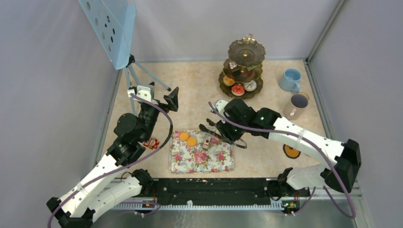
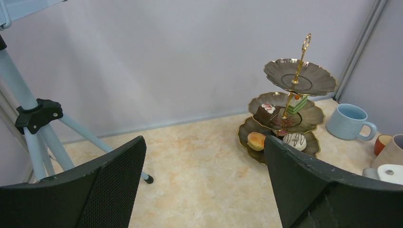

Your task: Serve the afternoon tea

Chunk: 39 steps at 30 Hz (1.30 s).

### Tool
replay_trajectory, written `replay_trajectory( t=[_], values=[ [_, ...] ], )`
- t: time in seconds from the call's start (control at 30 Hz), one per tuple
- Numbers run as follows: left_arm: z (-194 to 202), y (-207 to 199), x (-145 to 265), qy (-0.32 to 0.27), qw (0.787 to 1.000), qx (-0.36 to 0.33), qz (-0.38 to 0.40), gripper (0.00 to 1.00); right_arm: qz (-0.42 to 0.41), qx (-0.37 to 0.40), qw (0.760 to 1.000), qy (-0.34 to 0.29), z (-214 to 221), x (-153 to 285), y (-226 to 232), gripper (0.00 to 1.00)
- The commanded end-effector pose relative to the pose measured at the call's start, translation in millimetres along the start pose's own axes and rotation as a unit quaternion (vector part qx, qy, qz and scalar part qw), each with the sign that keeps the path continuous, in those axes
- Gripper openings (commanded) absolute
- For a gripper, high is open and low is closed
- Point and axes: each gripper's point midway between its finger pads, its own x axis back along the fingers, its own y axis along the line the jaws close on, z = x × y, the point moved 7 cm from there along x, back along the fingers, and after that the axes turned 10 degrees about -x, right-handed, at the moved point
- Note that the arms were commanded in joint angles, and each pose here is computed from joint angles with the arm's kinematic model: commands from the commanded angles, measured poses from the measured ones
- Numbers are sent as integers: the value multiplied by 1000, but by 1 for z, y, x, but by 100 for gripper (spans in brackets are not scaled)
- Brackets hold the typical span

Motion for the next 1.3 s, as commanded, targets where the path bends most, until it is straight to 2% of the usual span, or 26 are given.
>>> replay_trajectory(
  t=[0.0,0.07,0.47,0.73,0.9,1.13,1.27],
  values=[
    [-13,6,1,-23,1000,10,-10,99,120,109,986,38,9,-5,-25,46],
    [-14,6,1,-25,1000,10,-11,99,118,138,983,30,12,-10,-21,51],
    [-15,5,2,-28,999,13,-8,99,36,172,984,20,24,-23,-4,55],
    [-15,5,2,-28,999,14,-7,99,37,179,983,7,20,-28,-5,55],
    [-14,5,2,-27,1000,13,-7,99,44,178,983,-6,18,-17,-6,54],
    [-14,4,2,-27,999,15,-5,99,-8,197,980,-9,25,-10,2,55],
    [-14,4,1,-28,999,14,-5,99,-18,200,980,14,29,-18,3,55]
  ],
)
